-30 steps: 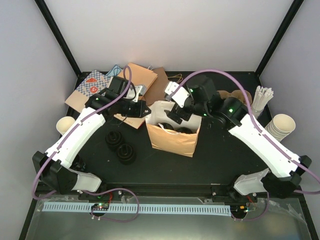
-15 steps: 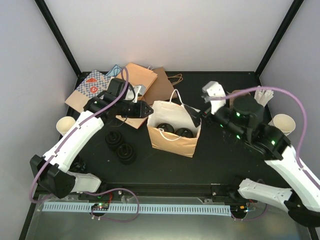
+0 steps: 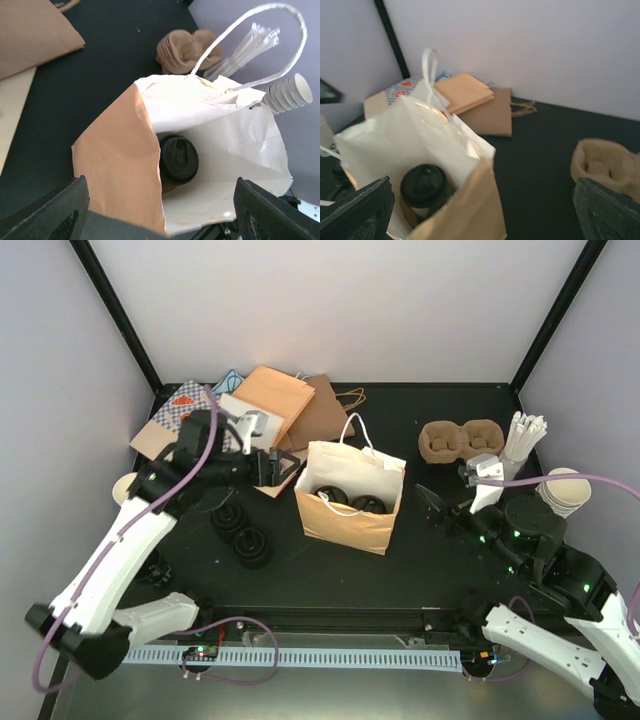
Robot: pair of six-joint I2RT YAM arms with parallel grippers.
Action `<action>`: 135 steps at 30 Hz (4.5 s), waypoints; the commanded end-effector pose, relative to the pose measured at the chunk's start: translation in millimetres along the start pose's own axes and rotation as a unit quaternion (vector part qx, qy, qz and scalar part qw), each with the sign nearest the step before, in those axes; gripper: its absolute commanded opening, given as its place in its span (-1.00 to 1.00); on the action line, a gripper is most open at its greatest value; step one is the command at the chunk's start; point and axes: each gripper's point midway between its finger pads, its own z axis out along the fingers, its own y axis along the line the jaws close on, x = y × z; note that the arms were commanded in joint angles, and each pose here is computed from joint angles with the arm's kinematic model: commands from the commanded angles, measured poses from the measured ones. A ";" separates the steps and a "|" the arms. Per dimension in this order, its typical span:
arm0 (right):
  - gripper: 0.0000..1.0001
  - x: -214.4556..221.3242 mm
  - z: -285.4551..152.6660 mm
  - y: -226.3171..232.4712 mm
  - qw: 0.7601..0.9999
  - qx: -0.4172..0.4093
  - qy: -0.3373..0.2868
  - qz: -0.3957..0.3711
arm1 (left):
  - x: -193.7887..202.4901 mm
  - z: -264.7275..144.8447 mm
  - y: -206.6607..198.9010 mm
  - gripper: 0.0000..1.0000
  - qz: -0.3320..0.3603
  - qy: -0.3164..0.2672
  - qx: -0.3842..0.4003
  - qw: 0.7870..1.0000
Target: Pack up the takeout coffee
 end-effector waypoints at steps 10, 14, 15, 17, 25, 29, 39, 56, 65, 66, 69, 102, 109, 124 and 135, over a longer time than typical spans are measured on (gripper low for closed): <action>1.00 69.6 15.1 -40.4 0.970 0.161 0.162 0.080 | 60.9 -55.9 58.6 0.97 0.046 -0.079 -0.116 0.989; 1.00 59.7 32.5 -24.8 0.966 0.144 0.206 0.054 | 69.1 -56.4 68.3 0.97 0.054 -0.081 -0.130 0.987; 1.00 60.4 36.6 -24.5 0.965 0.147 0.214 0.040 | 68.8 -56.9 68.3 0.97 0.061 -0.086 -0.129 0.986; 1.00 64.9 44.6 -27.6 0.961 0.163 0.224 0.024 | 67.1 -59.3 67.0 0.98 0.079 -0.098 -0.126 0.984; 1.00 35.6 47.0 -80.5 0.930 0.280 0.234 0.046 | 65.0 -59.5 73.5 0.98 0.118 -0.121 -0.138 0.976; 0.95 28.7 44.5 -122.7 0.906 0.334 0.247 0.084 | 71.4 -47.5 71.7 0.97 0.134 -0.125 -0.109 0.977; 0.43 23.5 25.8 -210.2 0.848 0.427 0.222 0.225 | 75.4 -49.7 69.6 0.98 0.144 -0.142 -0.096 0.975; -0.04 33.8 58.7 -284.2 0.793 0.498 0.237 0.257 | 77.4 -54.1 71.6 0.98 0.142 -0.155 -0.098 0.973; -0.09 56.1 74.1 -307.0 0.771 0.515 0.257 0.271 | 77.6 -52.5 72.3 0.98 0.142 -0.152 -0.099 0.973; -0.15 57.1 75.9 -309.0 0.771 0.516 0.257 0.271 | 77.9 -52.3 72.6 0.98 0.141 -0.151 -0.099 0.973; -0.19 56.5 76.9 -314.6 0.769 0.524 0.256 0.264 | 77.9 -52.1 72.7 0.97 0.142 -0.151 -0.100 0.973; -0.93 48.3 78.5 -324.1 0.764 0.533 0.257 0.259 | 78.1 -48.5 76.2 0.97 0.138 -0.144 -0.107 0.974; -0.94 23.4 65.0 -314.0 0.775 0.526 0.240 0.255 | 78.0 -48.7 76.1 0.97 0.137 -0.144 -0.106 0.974; -0.92 -50.2 31.2 -272.7 0.822 0.475 0.175 0.259 | 78.2 -48.2 76.2 0.97 0.137 -0.143 -0.106 0.974; -0.95 -121.5 4.6 -209.4 0.894 0.358 0.079 0.257 | 78.4 -48.1 76.2 0.97 0.137 -0.142 -0.106 0.975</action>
